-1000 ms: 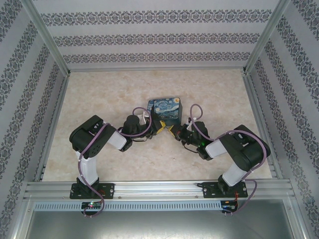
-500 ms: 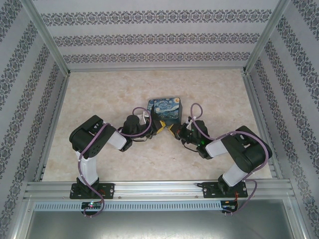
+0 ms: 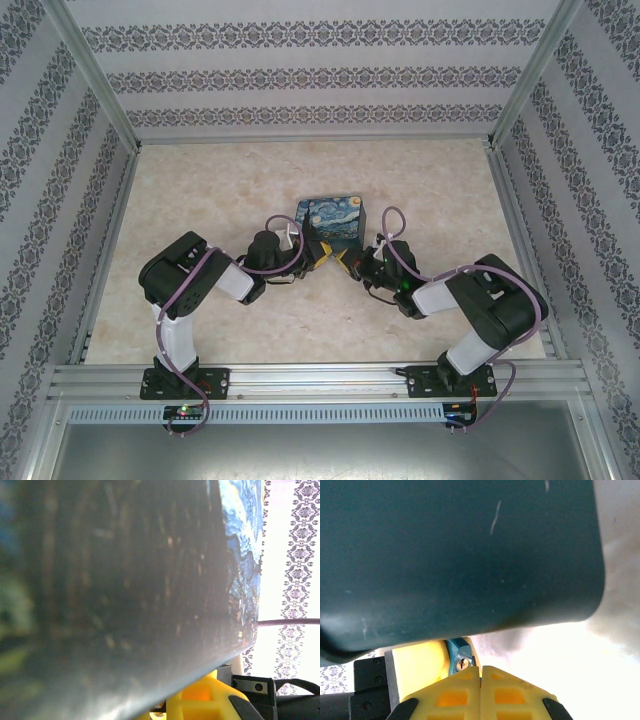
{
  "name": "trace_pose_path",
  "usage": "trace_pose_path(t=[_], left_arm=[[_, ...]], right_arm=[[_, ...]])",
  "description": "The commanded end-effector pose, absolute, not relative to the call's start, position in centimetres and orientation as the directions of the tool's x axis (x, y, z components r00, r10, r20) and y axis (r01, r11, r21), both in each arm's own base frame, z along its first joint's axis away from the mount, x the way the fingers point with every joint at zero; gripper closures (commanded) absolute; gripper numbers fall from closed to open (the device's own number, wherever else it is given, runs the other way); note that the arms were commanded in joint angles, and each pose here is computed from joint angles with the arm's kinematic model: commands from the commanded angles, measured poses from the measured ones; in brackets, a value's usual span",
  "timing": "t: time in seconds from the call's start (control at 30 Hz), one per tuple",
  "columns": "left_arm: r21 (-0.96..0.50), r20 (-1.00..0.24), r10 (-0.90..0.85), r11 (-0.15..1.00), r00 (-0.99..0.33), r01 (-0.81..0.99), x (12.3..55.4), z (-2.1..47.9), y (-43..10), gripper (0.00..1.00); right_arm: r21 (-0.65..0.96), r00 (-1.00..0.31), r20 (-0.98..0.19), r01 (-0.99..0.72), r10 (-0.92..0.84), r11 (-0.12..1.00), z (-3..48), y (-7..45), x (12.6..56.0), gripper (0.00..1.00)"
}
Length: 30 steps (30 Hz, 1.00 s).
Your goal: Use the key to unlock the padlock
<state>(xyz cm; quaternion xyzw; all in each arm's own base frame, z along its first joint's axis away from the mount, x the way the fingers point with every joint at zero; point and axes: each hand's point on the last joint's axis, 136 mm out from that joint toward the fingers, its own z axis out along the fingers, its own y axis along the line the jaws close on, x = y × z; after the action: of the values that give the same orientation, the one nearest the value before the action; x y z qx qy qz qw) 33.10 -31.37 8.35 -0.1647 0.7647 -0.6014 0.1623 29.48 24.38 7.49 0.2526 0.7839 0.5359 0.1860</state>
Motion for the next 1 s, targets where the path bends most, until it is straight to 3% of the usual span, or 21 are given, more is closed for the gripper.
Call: trace_pose_path(t=[0.0, 0.6, 0.97], left_arm=[[-0.973, -0.074, -0.433, 0.229, -0.898, -0.031, 32.6, 8.8, -31.7, 1.00], [-0.975, -0.067, -0.426, 0.219, -0.902, -0.031, 32.5, 9.0, -32.0, 1.00], [-0.989, -0.027, -0.421, 0.140, -0.906, -0.036, 32.3, 10.9, -33.0, 1.00]], right_arm=[[0.951, -0.800, -0.090, 0.107, 0.593, 0.290, 10.0, 24.7, 30.2, 1.00], [0.949, -0.802, -0.098, 0.104, 0.589, 0.298, 10.0, 24.6, 30.4, 1.00], [0.953, -0.798, -0.093, 0.103, 0.595, 0.287, 9.8, 25.0, 31.0, 1.00]])
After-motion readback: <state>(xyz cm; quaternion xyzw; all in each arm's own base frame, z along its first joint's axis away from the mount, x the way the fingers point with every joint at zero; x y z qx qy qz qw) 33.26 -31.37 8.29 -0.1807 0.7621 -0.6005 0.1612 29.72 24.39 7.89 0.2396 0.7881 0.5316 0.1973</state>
